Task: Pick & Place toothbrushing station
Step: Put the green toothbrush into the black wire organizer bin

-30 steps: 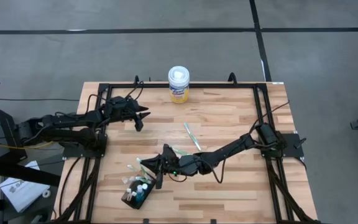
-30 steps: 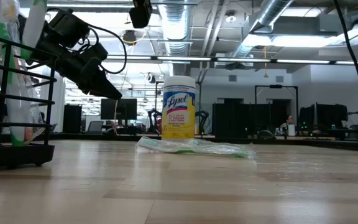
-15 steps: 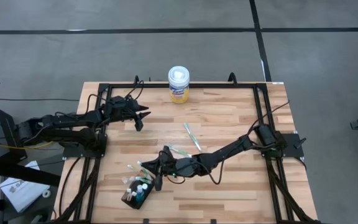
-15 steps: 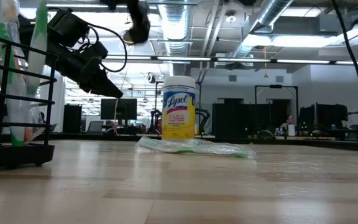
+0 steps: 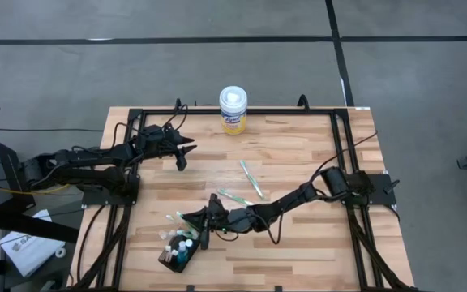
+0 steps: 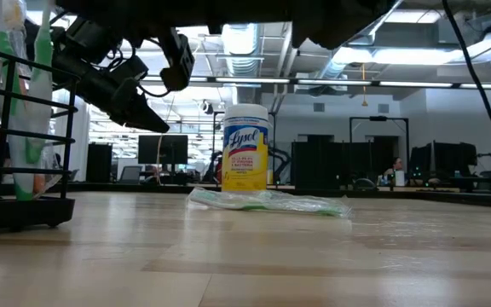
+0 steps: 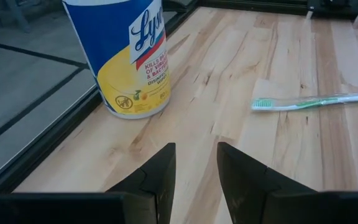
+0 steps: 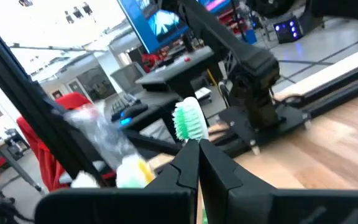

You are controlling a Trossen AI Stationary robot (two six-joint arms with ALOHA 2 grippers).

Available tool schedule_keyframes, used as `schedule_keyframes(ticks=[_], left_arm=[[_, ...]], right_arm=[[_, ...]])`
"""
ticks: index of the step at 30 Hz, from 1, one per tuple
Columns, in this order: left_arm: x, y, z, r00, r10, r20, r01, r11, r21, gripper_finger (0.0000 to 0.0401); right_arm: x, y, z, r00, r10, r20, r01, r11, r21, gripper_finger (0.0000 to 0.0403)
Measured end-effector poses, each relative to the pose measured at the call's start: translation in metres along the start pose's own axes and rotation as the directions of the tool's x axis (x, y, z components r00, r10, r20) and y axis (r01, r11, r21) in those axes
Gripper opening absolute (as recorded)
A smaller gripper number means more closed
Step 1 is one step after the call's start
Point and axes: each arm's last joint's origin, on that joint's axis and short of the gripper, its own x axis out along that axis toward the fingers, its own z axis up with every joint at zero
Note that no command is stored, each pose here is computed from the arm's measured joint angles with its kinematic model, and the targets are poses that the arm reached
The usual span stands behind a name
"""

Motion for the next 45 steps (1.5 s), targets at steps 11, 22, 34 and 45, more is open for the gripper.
schedule_keyframes(ticks=[11,22,34,45], left_arm=[[0.000,0.000,0.001,1.000,0.000,0.006,0.000,1.000,0.004,0.0112],[0.000,0.000,0.001,1.000,0.001,0.009,-0.001,1.000,0.004,0.0112],[0.000,0.000,0.001,1.000,0.000,0.008,0.000,1.000,-0.003,0.0124],[0.000,0.000,0.001,1.000,0.002,0.013,-0.002,1.000,0.005,0.0142]], right_arm=[[-0.005,0.008,-0.008,0.999,0.007,-0.040,-0.007,1.000,-0.008,0.0000],[-0.015,0.024,-0.016,0.997,0.040,-0.061,-0.040,0.999,0.001,0.0000],[-0.016,0.018,-0.025,0.991,-0.048,-0.123,0.059,0.995,0.081,0.0056],[-0.017,0.026,0.024,0.993,-0.046,-0.109,0.051,0.998,0.040,0.0157]])
